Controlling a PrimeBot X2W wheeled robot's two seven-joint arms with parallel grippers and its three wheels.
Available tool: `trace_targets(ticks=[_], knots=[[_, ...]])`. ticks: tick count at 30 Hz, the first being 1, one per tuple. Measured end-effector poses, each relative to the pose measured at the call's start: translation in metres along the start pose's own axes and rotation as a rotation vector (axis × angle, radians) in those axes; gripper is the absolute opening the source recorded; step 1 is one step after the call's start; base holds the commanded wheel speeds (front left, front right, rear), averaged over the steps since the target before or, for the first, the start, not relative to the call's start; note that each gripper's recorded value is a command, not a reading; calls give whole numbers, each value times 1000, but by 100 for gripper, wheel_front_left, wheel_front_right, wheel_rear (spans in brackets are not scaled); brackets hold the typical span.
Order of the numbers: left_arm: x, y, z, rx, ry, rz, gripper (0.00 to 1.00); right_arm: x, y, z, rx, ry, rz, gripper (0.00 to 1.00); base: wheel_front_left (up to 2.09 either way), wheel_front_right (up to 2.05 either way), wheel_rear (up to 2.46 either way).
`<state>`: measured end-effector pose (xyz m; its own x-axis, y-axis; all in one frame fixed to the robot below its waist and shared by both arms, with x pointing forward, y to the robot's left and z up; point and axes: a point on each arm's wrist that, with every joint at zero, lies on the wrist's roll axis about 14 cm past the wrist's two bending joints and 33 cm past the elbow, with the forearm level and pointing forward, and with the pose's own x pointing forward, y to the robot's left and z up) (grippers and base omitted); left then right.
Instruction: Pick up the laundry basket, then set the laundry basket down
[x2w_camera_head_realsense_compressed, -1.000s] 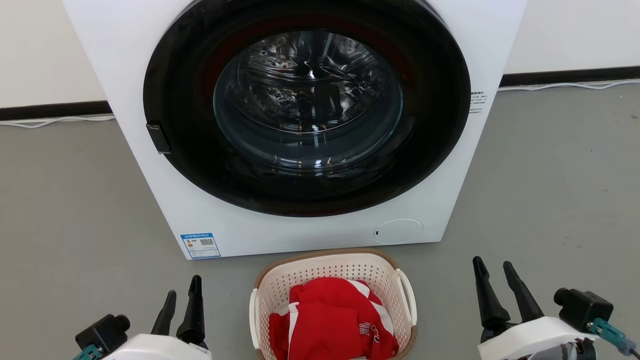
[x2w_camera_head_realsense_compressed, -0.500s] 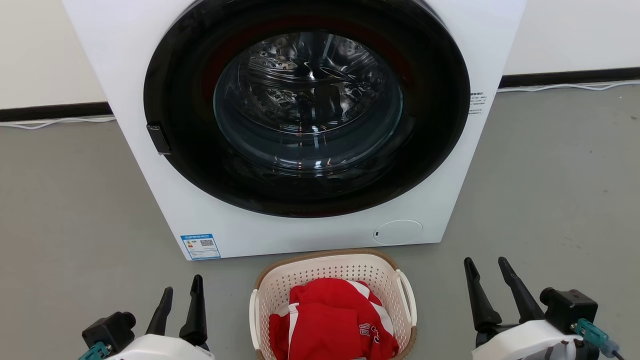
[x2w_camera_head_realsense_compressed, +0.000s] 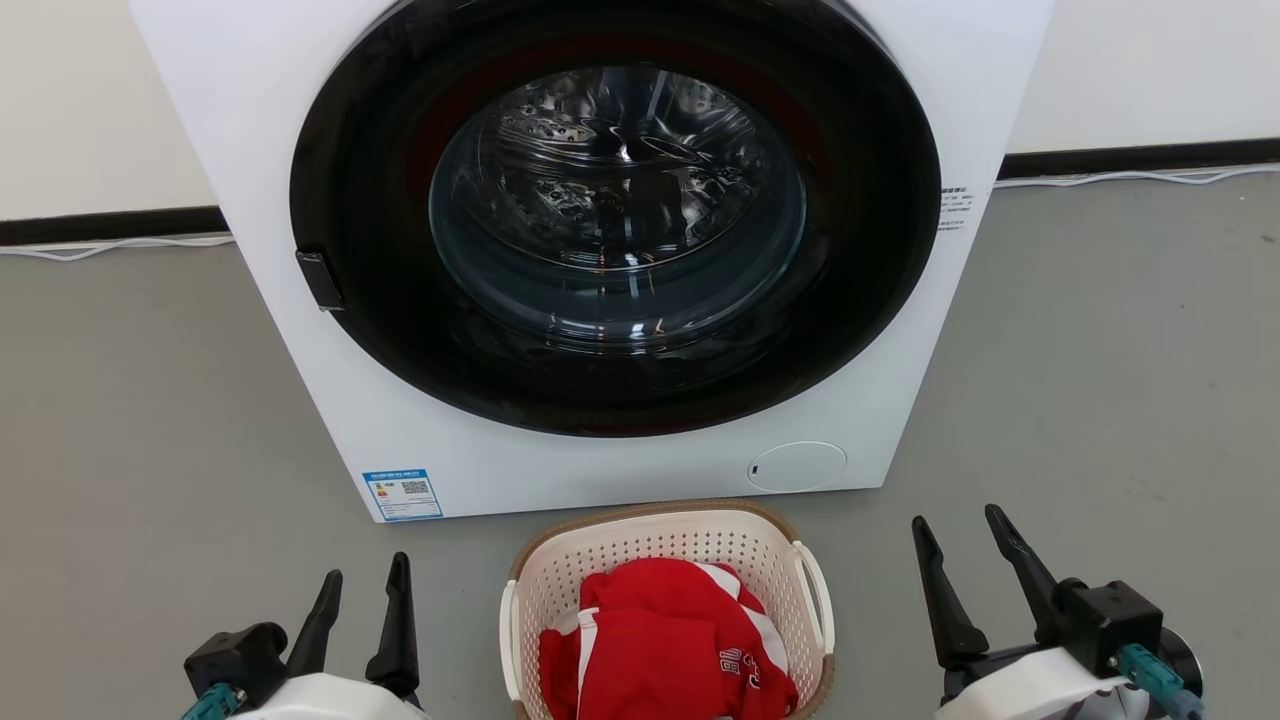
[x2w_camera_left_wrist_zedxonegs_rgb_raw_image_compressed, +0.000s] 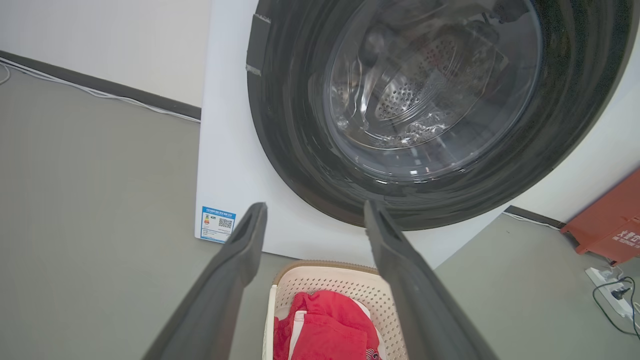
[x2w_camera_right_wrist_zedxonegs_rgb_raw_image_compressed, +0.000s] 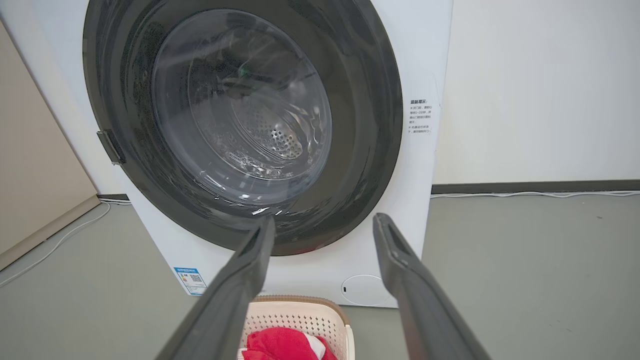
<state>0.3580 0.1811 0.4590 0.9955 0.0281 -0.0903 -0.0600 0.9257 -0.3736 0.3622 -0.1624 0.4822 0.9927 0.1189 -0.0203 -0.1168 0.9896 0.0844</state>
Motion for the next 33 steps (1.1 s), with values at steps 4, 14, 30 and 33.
trace_targets(ticks=[4,14,30,33], knots=[[0,-1,1,38,-7,-4,100,0,3,1,-51,-7,15,100,0,0,0],[1,-4,2,124,-21,-24,100,0,8,2,-150,-16,46,100,0,0,0],[2,-5,-5,123,1,-27,100,1,5,-4,-134,2,35,100,0,0,0],[4,-4,-9,123,14,-25,100,1,3,-15,-116,35,26,100,0,0,0]])
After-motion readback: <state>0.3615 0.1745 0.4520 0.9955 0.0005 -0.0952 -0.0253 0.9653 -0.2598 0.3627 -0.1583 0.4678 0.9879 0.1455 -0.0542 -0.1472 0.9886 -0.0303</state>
